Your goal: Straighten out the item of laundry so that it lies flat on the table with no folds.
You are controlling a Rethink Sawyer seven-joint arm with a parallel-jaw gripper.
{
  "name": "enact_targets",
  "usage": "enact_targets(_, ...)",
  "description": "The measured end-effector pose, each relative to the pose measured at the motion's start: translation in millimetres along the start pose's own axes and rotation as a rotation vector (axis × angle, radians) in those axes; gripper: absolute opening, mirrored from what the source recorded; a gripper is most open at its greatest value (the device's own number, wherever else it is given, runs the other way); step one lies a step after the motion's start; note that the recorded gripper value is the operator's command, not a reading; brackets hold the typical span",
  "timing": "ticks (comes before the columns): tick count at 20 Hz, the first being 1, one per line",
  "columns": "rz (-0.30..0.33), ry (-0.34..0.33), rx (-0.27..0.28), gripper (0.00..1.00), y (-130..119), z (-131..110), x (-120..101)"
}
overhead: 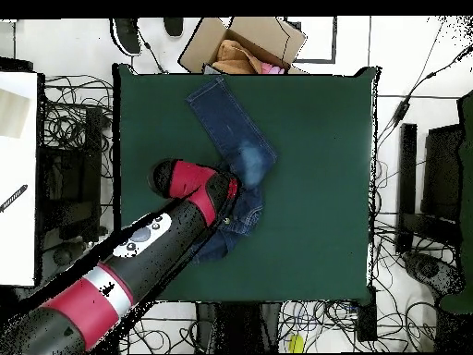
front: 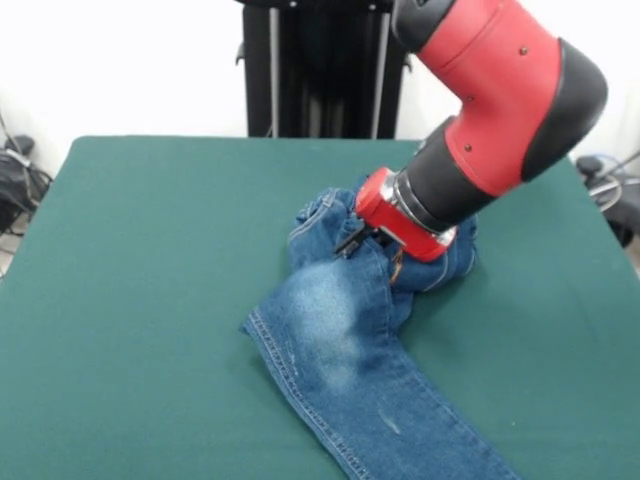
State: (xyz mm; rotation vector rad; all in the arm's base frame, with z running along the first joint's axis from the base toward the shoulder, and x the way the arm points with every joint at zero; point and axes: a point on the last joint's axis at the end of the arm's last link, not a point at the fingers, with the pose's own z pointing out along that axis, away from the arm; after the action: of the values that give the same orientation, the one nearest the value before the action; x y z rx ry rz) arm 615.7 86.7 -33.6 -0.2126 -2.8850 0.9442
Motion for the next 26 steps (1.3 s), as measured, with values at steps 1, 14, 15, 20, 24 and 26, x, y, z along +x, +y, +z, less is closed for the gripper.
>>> enact_targets(1, 0.003, 0.004, 0.001, 0.0, 1.0, -0.7, -0.3)
enact_targets(14, 0.049, 0.04, 0.029, 0.0, 10.8, -8.9, -6.3)
enact_targets(15, 0.051, 0.042, 0.031, 0.0, 11.2, -9.5, -6.7)
enact_targets(20, 0.057, 0.061, 0.043, 0.0, 16.0, -12.4, -9.0)
enact_targets(24, 0.062, 0.074, 0.048, 0.0, 22.0, -14.3, -10.6)
enact_targets(26, 0.066, 0.082, 0.051, 0.0, 24.0, -16.6, -11.6)
